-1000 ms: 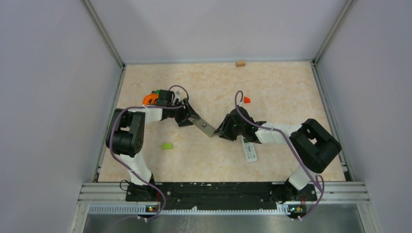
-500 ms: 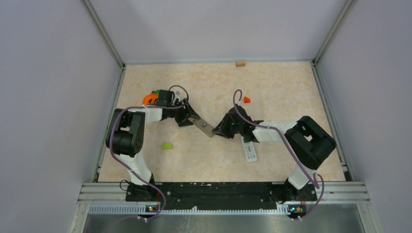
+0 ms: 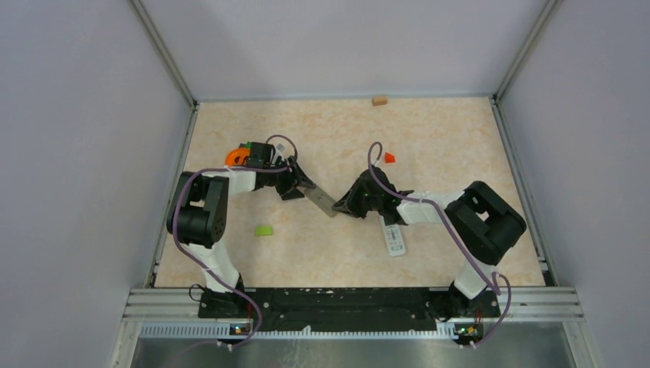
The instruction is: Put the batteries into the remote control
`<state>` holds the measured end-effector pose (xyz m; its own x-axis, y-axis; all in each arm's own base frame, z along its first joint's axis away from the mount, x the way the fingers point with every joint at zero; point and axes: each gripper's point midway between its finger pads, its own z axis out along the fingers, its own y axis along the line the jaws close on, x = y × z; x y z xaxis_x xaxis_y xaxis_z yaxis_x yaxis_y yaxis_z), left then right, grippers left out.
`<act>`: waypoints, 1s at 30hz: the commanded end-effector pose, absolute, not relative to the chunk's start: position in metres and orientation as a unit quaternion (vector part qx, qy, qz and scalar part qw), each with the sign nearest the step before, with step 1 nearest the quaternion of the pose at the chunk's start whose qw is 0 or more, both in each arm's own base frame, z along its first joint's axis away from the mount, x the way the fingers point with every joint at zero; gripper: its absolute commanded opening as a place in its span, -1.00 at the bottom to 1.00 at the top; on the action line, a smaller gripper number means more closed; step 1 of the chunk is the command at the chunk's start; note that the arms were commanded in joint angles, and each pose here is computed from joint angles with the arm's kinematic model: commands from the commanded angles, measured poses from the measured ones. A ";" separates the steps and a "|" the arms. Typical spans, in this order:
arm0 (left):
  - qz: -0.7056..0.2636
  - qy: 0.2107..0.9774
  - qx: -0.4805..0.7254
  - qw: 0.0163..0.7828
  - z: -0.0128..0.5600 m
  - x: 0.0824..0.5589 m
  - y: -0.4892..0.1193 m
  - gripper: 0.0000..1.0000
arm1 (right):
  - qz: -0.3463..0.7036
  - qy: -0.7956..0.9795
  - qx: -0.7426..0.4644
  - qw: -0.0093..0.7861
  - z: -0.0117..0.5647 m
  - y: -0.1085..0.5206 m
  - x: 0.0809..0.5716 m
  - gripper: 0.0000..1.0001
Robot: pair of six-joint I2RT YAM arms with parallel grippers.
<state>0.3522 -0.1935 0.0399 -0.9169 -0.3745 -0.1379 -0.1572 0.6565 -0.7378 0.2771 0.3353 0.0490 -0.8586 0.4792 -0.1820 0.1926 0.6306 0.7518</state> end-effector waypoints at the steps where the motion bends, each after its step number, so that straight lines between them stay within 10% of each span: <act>1: -0.336 0.919 -0.154 0.136 0.012 0.342 -0.179 0.22 | 0.418 0.867 0.189 0.196 0.068 0.353 0.288 -0.69; 19: -0.349 0.912 -0.170 0.133 0.015 0.337 -0.182 0.08 | 0.429 0.849 0.216 0.219 0.074 0.348 0.297 -0.90; 30: -0.319 0.910 -0.188 0.184 0.032 0.342 -0.168 0.15 | 0.343 0.881 -0.029 0.323 0.104 0.339 0.301 -0.21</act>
<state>0.3486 -0.1870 0.0387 -0.8901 -0.4230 -0.1698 -0.1799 0.6683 -0.7218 0.2922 0.3357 0.0695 -0.8432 0.4090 -0.3488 0.0258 0.6789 0.7338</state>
